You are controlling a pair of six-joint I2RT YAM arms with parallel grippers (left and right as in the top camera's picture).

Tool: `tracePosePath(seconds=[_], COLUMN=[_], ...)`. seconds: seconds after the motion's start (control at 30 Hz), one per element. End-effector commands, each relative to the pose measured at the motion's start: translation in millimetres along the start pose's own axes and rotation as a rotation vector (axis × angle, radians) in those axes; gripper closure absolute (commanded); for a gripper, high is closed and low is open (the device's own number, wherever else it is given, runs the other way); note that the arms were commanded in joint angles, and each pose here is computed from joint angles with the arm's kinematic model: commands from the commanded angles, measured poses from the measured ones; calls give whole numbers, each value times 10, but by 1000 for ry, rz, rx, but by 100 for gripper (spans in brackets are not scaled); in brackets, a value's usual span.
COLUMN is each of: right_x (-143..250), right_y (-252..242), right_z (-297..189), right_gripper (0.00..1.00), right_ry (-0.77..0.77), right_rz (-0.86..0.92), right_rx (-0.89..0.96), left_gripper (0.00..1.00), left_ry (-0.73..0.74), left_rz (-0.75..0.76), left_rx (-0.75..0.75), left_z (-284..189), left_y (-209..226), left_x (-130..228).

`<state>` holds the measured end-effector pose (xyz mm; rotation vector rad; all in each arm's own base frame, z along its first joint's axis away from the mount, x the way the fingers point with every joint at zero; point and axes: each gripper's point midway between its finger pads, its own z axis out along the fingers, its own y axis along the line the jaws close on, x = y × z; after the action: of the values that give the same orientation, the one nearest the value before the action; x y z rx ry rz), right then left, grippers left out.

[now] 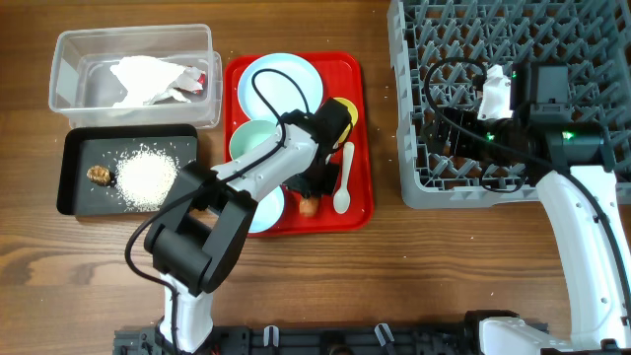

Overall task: Sort waste into correct bins and load items into the dishwasher rack
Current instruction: 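Carry the carrot to the black tray and release it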

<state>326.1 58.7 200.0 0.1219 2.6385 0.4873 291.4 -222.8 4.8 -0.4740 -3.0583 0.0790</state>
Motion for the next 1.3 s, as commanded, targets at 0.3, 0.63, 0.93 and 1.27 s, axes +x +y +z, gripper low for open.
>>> tracePosePath(seconds=[0.3, 0.63, 0.93, 1.27], right_x=[-60, -71, -61, -28], right_y=[-9, -46, -58, -97], right_z=[-15, -16, -4, 95], right_gripper=[0, 0, 0, 0], right_ry=[-15, -21, -14, 23], right_rz=[-8, -8, -6, 8], right_rx=[8, 30, 35, 41], left_gripper=[91, 88, 91, 90], left_ry=[-176, -262, -179, -155], left_rz=[4, -629, -1106, -1300], left_rx=[-48, -118, -132, -118], left_z=[-1512, -1973, -1572, -628], left_y=[122, 2414, 3415, 3383], left_x=[-222, 3, 647, 788])
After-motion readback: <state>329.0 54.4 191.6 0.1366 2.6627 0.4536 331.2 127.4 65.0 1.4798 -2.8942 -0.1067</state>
